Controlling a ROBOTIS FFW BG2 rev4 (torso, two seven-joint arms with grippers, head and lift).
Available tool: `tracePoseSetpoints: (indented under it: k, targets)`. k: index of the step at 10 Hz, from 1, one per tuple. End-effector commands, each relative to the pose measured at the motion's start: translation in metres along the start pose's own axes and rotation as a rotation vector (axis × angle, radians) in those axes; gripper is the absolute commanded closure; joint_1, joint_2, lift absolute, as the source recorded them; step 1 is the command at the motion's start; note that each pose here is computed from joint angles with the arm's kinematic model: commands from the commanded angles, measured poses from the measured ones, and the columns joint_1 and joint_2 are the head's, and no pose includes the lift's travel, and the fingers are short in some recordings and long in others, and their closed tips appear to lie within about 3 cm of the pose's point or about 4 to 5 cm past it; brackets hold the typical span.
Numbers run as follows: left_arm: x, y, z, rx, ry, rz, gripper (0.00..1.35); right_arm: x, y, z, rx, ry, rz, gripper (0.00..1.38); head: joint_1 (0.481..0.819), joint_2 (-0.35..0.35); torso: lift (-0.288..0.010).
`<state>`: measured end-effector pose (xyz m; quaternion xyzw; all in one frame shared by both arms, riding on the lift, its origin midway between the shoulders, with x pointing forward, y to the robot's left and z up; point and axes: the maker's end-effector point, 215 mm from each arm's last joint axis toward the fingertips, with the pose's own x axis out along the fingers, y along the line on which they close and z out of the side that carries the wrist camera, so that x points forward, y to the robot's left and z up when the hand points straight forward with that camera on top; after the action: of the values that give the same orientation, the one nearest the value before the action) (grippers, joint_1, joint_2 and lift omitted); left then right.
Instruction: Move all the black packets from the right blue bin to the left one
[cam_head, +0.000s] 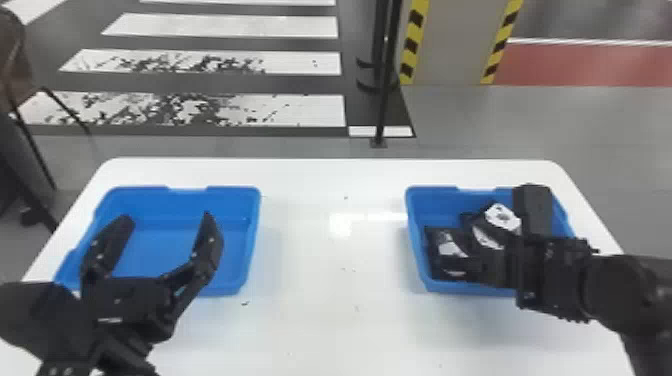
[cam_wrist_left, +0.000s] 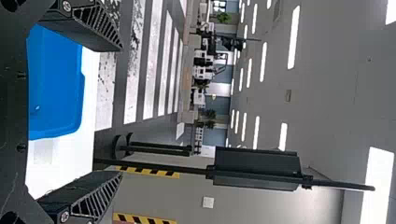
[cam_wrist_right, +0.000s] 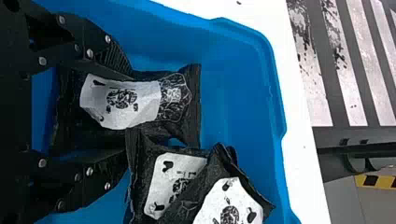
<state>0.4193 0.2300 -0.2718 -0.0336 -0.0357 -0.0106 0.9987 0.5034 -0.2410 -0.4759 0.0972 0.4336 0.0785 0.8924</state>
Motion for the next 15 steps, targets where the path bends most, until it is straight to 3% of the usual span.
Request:
tracePoseSetpoints:
  k: [1, 4, 7, 10, 12, 14, 15]
  targets:
    - [0.0, 0.0, 0.0, 0.0, 0.0, 0.0, 0.09, -0.003, 0.008, 0.003, -0.008, -0.012, 0.016, 1.07, 0.695, -0.016, -0.14]
    - [0.001, 0.0, -0.002, 0.0, 0.002, 0.0, 0.09, -0.006, 0.015, 0.003, -0.011, -0.024, 0.029, 1.12, 0.695, 0.001, -0.14]
    - [0.002, 0.0, 0.002, -0.002, -0.013, -0.003, 0.1, -0.019, 0.032, 0.01, 0.002, -0.109, 0.08, 1.14, 0.695, 0.004, -0.14]
    - [0.001, 0.001, 0.006, -0.011, -0.035, 0.0, 0.1, -0.075, 0.062, 0.039, -0.064, -0.28, 0.112, 1.14, 0.695, 0.024, -0.14]
    - [0.002, 0.0, 0.007, -0.018, -0.045, 0.0, 0.1, -0.093, 0.083, 0.064, -0.073, -0.381, 0.184, 1.14, 0.695, 0.039, -0.14]
    - [0.003, 0.0, 0.001, -0.041, -0.052, 0.0, 0.09, -0.087, 0.099, 0.116, -0.052, -0.58, 0.405, 1.14, 0.695, 0.06, -0.14]
    - [0.005, -0.001, 0.003, -0.043, -0.056, -0.001, 0.1, -0.086, 0.12, 0.118, -0.038, -0.622, 0.504, 1.14, 0.695, 0.071, -0.14]
